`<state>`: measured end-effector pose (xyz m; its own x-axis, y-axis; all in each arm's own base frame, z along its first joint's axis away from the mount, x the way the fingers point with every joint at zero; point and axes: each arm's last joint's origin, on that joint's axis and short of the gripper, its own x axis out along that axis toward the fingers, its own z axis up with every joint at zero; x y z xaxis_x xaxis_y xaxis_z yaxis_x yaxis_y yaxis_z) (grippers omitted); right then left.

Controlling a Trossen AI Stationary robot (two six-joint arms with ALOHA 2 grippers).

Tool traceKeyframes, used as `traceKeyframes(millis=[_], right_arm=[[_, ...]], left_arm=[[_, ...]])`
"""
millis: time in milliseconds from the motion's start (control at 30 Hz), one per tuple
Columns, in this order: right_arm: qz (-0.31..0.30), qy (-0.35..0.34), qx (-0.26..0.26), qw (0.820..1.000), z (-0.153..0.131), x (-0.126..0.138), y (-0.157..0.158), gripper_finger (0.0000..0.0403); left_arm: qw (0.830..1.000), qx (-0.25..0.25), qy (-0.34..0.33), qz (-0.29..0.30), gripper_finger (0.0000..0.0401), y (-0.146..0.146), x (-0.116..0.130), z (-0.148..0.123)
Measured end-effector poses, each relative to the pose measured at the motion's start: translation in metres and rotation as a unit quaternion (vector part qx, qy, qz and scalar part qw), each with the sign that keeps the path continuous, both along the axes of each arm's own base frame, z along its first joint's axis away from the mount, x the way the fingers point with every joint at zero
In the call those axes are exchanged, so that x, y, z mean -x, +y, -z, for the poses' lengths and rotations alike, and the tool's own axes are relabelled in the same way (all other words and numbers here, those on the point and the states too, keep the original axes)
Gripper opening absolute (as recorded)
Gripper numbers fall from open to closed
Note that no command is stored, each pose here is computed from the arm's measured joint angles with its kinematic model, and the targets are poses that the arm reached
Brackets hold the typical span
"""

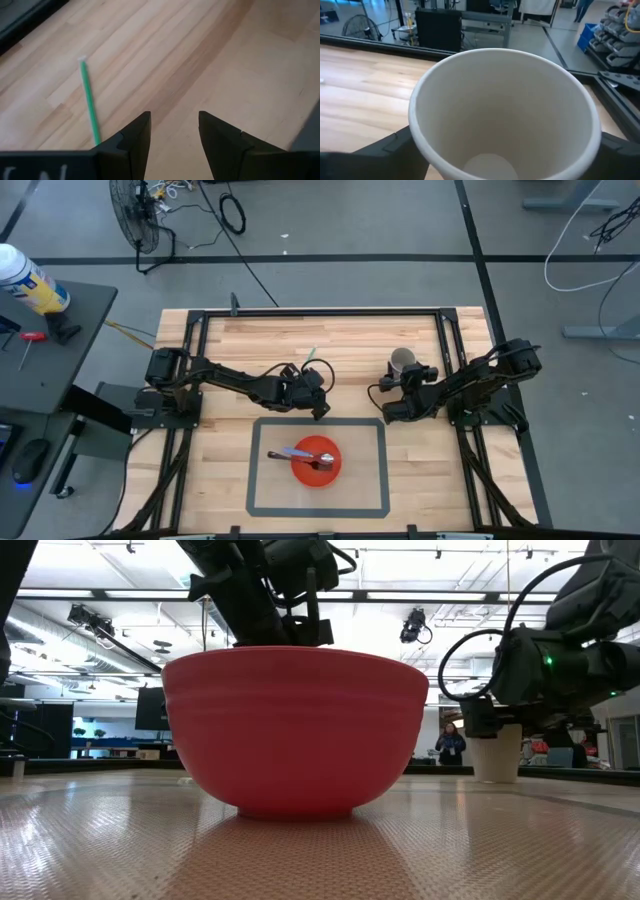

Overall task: Pick & Place Utensil
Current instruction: Put the white cup to the top right of the orange bowl

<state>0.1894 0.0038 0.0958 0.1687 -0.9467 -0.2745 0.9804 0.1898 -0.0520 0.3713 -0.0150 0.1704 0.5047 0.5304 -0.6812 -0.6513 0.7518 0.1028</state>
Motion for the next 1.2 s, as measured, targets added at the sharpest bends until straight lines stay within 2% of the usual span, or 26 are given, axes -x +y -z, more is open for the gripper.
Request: traceKeyframes(millis=[200, 333, 500, 633, 767, 867, 933, 1200], right_arm=[[-0.028, 0.027, -0.007, 0.999, -0.004, -0.003, 0.007, 0.035], [-0.098, 0.055, -0.023, 0.993, -0.023, -0.012, 0.028, 0.0349], [-0.207, 0.038, -0.019, 0.977, -0.058, -0.011, 0.061, 0.0348], [-0.308, 0.02, -0.014, 0.951, -0.078, -0.002, 0.089, 0.0348], [-0.424, 0.007, -0.034, 0.905, -0.089, -0.004, 0.114, 0.0348], [-0.484, 0.0, -0.046, 0.874, -0.09, -0.01, 0.126, 0.0348], [-0.494, 0.003, -0.036, 0.869, -0.086, -0.013, 0.132, 0.0348], [-0.487, 0.025, -0.017, 0.873, -0.049, -0.029, 0.146, 0.0348]], left_arm=[[1.0, -0.031, 0.006, 0.001, 0.0172, -0.004, 0.001, -0.001], [0.999, -0.041, 0.004, 0.023, 0.0172, -0.013, 0.003, -0.01], [0.998, -0.059, 0.002, 0.03, 0.0172, -0.021, 0.009, -0.02], [0.997, -0.065, -0.008, 0.032, 0.0172, -0.025, 0.01, -0.026], [0.997, -0.06, -0.007, 0.037, 0.0172, -0.025, 0.009, -0.025], [0.998, -0.056, -0.011, 0.036, 0.0172, -0.024, 0.009, -0.025], [0.998, -0.056, -0.009, 0.037, 0.0172, -0.025, 0.009, -0.026], [0.997, -0.053, -0.025, 0.059, 0.0172, -0.04, 0.003, -0.041]])
